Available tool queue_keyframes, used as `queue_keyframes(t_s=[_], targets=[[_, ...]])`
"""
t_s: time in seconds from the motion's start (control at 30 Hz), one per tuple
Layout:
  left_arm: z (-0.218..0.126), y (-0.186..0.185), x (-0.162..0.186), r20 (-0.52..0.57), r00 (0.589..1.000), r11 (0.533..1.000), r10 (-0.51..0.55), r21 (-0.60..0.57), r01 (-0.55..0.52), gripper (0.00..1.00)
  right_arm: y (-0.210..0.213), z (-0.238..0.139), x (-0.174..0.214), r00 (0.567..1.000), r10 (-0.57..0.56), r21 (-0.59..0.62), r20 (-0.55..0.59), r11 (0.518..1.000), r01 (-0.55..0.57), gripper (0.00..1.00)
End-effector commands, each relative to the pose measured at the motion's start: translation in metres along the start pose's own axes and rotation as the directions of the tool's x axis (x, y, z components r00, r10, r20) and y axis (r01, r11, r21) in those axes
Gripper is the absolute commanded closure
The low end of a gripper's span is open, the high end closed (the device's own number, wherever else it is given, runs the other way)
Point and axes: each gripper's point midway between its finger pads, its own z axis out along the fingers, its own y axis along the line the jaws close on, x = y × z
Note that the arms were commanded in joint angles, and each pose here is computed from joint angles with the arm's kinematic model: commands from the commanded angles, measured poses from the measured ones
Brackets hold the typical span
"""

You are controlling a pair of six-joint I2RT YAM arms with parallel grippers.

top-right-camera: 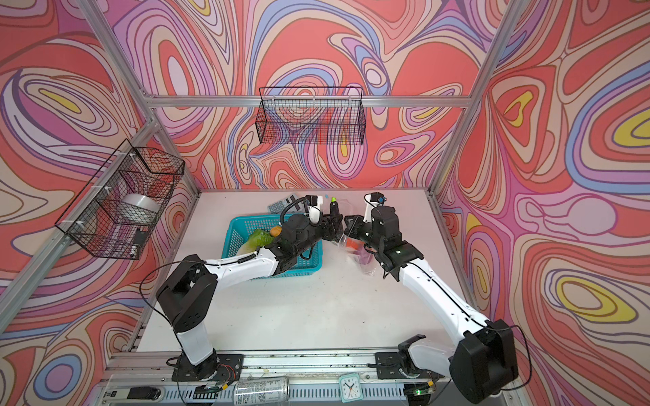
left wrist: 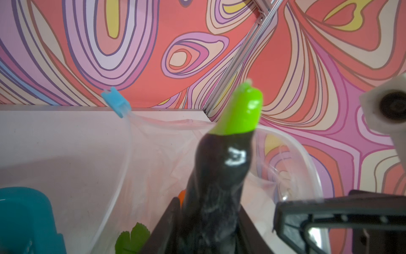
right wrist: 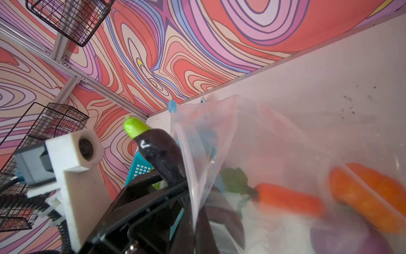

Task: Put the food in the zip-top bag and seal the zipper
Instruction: 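Lower the eggplant into the bag and open the left gripper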

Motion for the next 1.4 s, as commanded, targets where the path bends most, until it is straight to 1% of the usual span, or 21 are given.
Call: queue_keyframes(t_s=[0.0,0.03,0.07,0.17,0.3,0.37,0.4,0.43,0.47,0.53,0.67,0.73,0.83,0.9,1.0,1.03,1.07,1.13,1.23,1.3,1.37], targets=[[-0.002,-0.008,-0.004,-0.031,0.999,1.0,0.015,0.017,-0.014,0.35,0.002,-0.007,-0.008,0.999,-0.01,-0.002,0.033,1.0,0.01,1.0],[-0.003,-0.009,-0.005,-0.035,0.999,1.0,0.014,0.018,-0.013,0.31,0.003,-0.007,-0.009,0.999,-0.012,-0.002,0.033,1.0,0.013,1.0],[-0.005,-0.011,-0.007,-0.039,0.999,1.0,0.015,0.021,-0.014,0.29,0.003,-0.007,-0.009,0.999,-0.013,-0.002,0.033,1.0,0.013,1.0],[-0.012,-0.017,-0.016,-0.06,0.998,1.0,0.016,0.026,-0.015,0.25,0.003,-0.008,-0.01,0.999,-0.022,0.003,0.035,1.0,0.022,1.0],[-0.025,-0.021,-0.037,-0.104,0.995,0.999,-0.005,0.037,0.009,0.19,0.004,-0.009,-0.013,0.999,-0.032,0.006,0.035,0.999,0.032,1.0],[-0.034,-0.019,-0.049,-0.114,0.993,0.999,-0.017,0.03,0.021,0.15,0.006,-0.01,-0.014,0.999,-0.038,0.005,0.036,0.999,0.038,1.0],[-0.04,-0.016,-0.055,-0.117,0.993,1.0,-0.023,0.019,0.025,0.11,0.007,-0.011,-0.016,0.998,-0.042,0.003,0.04,0.999,0.041,1.0],[-0.045,-0.011,-0.061,-0.115,0.993,1.0,-0.032,-0.004,0.031,0.04,0.009,-0.013,-0.018,0.998,-0.046,0.0,0.048,0.999,0.046,1.0],[-0.05,-0.005,-0.064,-0.119,0.992,0.999,-0.043,-0.035,0.04,0.0,0.009,-0.015,-0.021,0.997,-0.048,0.001,0.056,0.999,0.048,1.0],[-0.059,0.007,-0.067,-0.144,0.988,0.996,-0.058,-0.077,0.047,0.01,0.011,-0.017,-0.024,0.996,-0.056,0.006,0.067,0.998,0.056,1.0],[-0.074,0.031,-0.058,-0.22,0.97,0.986,-0.104,-0.151,0.071,0.09,0.01,-0.016,-0.023,0.997,-0.057,0.006,0.06,0.998,0.057,1.0],[-0.077,0.038,-0.05,-0.252,0.958,0.981,-0.141,-0.166,0.101,0.13,0.009,-0.014,-0.021,0.997,-0.052,0.007,0.052,0.999,0.052,1.0],[-0.073,0.04,-0.03,-0.341,0.917,0.974,-0.209,-0.159,0.163,0.2,0.008,-0.012,-0.019,0.998,-0.049,0.006,0.046,0.999,0.048,1.0],[-0.064,0.034,-0.013,-0.421,0.873,0.968,-0.248,-0.133,0.211,0.28,0.008,-0.011,-0.019,0.998,-0.048,0.005,0.042,0.999,0.048,1.0],[-0.054,0.036,0.009,-0.496,0.818,0.956,-0.293,-0.143,0.256,0.36,0.008,-0.011,-0.018,0.998,-0.049,0.006,0.038,0.999,0.049,1.0],[-0.052,0.036,0.01,-0.503,0.812,0.955,-0.296,-0.141,0.261,0.37,0.007,-0.012,-0.018,0.998,-0.05,0.009,0.038,0.999,0.049,1.0],[-0.053,0.04,0.018,-0.526,0.792,0.951,-0.309,-0.161,0.264,0.4,0.007,-0.012,-0.018,0.998,-0.05,0.01,0.038,0.999,0.05,1.0],[-0.052,0.042,0.024,-0.542,0.781,0.95,-0.311,-0.172,0.259,0.47,0.007,-0.014,-0.018,0.998,-0.053,0.015,0.039,0.999,0.053,1.0],[-0.054,0.043,0.023,-0.544,0.783,0.953,-0.302,-0.176,0.246,0.66,0.006,-0.015,-0.019,0.997,-0.059,0.023,0.047,0.998,0.058,1.0],[-0.057,0.042,0.021,-0.541,0.788,0.956,-0.295,-0.179,0.234,0.83,0.005,-0.016,-0.02,0.997,-0.064,0.026,0.048,0.998,0.062,1.0],[-0.059,0.04,0.016,-0.535,0.795,0.958,-0.285,-0.174,0.227,0.95,0.006,-0.016,-0.02,0.996,-0.07,0.029,0.048,0.997,0.069,1.0]])
